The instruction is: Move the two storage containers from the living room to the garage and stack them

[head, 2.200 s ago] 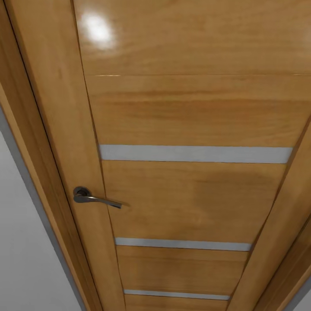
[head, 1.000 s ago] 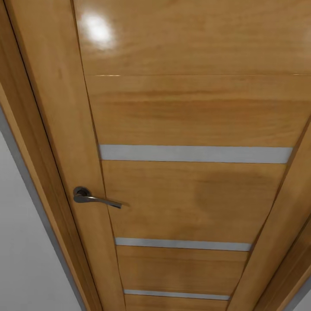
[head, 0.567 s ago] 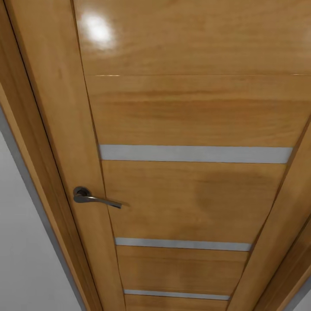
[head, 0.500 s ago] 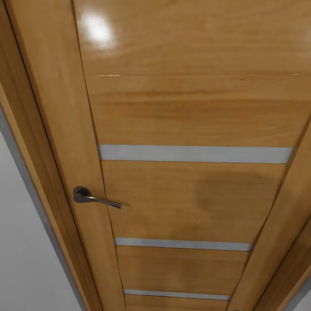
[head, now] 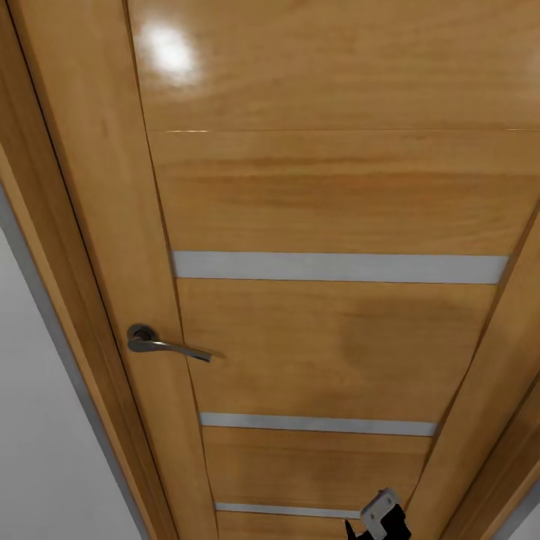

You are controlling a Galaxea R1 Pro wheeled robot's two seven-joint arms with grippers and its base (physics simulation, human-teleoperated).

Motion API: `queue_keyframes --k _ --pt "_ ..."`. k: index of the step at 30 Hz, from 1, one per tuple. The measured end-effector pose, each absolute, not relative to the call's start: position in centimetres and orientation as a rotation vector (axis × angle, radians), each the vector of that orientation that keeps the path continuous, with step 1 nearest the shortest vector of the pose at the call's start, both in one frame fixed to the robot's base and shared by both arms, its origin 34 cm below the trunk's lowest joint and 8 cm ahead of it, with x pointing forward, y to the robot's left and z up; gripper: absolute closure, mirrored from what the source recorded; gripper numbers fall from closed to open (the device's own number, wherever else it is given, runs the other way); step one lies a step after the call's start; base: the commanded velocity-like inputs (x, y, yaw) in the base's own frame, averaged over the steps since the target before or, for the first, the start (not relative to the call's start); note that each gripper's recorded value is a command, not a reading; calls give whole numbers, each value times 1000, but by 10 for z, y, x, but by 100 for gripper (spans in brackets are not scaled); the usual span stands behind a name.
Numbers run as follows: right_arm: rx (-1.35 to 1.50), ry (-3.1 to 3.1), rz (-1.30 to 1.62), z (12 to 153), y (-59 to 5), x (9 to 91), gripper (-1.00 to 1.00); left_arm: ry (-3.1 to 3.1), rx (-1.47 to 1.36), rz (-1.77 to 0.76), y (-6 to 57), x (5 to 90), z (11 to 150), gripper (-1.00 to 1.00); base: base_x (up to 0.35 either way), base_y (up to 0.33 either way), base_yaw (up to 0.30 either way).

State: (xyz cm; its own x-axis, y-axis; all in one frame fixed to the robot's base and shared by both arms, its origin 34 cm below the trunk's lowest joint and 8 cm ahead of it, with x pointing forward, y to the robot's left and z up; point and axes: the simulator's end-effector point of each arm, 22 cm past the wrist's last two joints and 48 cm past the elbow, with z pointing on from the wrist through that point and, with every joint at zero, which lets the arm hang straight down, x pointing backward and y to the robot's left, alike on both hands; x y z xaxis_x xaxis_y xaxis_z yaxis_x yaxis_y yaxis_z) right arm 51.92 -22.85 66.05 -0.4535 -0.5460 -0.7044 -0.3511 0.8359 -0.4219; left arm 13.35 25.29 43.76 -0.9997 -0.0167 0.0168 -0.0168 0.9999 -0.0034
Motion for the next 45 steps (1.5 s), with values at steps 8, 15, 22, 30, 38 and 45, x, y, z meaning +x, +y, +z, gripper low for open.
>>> queue_keyframes --k 8,15,22,30,38,45 --pt "-622 2016 -241 728 -198 545 -100 -3124 26 6 253 133 438 -100 0 0 0" --pt "-610 1999 -234 756 -187 551 -100 -3125 26 6 253 134 438 -100 0 0 0" --pt "-606 1990 -231 771 -181 552 -100 -3125 26 6 253 134 438 -100 0 0 0" --pt "-607 1997 -237 773 -181 552 -100 -3124 26 7 253 133 438 -100 0 0 0" --pt "-626 1970 -263 778 -179 554 -100 -3125 26 6 253 134 438 -100 0 0 0" --pt "-618 1942 -269 788 -172 562 -100 -3124 26 6 253 133 438 -100 0 0 0"
